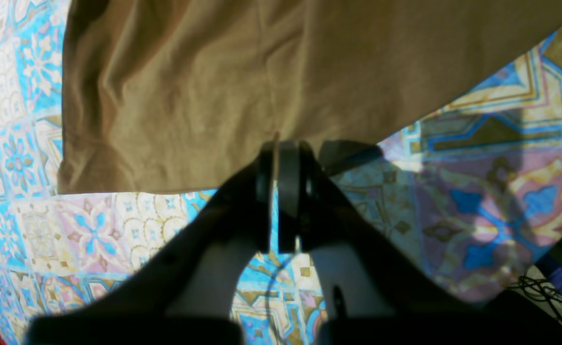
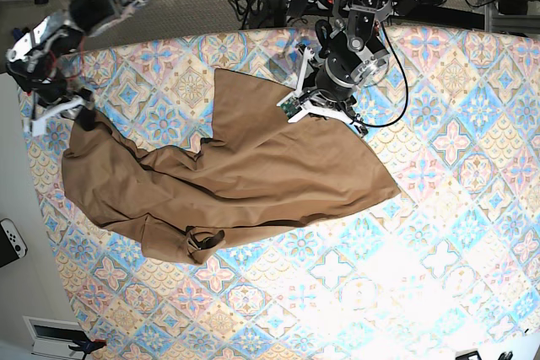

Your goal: Layout the t-shirt on the table in an organized manner, then fold the t-shirt properly

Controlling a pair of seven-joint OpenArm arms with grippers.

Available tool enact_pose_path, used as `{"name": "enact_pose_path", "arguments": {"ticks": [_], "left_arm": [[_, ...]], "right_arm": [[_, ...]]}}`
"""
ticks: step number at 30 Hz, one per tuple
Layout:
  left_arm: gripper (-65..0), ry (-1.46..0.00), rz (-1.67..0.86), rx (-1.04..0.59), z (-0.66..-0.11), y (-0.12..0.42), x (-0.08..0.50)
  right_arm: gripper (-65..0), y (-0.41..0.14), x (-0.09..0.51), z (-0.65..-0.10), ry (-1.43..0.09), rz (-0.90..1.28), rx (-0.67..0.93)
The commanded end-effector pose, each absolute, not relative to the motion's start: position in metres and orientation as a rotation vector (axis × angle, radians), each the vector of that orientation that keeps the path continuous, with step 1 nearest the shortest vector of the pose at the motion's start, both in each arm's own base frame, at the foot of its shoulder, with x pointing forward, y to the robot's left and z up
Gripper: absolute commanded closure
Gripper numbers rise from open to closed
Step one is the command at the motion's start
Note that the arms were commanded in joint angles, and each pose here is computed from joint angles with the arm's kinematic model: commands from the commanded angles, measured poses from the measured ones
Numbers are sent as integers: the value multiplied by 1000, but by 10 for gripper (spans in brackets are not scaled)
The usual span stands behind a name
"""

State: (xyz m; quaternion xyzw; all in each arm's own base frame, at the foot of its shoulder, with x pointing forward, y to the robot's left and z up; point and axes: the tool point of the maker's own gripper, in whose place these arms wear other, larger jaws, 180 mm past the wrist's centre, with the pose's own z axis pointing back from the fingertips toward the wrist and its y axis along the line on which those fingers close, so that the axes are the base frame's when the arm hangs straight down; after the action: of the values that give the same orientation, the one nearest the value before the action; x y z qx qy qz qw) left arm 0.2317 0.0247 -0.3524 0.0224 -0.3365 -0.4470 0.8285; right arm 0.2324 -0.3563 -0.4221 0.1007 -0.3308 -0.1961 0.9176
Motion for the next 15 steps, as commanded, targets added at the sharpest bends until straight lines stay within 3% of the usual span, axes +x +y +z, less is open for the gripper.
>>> {"name": "enact_pose_path", "arguments": {"ticks": [1, 15], "left_arm": [[-23, -753, -940, 41, -344, 21, 236], [-24, -753, -940, 41, -344, 21, 236]], "right_arm": [[-350, -369, 218, -428, -599, -407, 159], [-350, -372, 226, -425, -611, -404, 164]]}}
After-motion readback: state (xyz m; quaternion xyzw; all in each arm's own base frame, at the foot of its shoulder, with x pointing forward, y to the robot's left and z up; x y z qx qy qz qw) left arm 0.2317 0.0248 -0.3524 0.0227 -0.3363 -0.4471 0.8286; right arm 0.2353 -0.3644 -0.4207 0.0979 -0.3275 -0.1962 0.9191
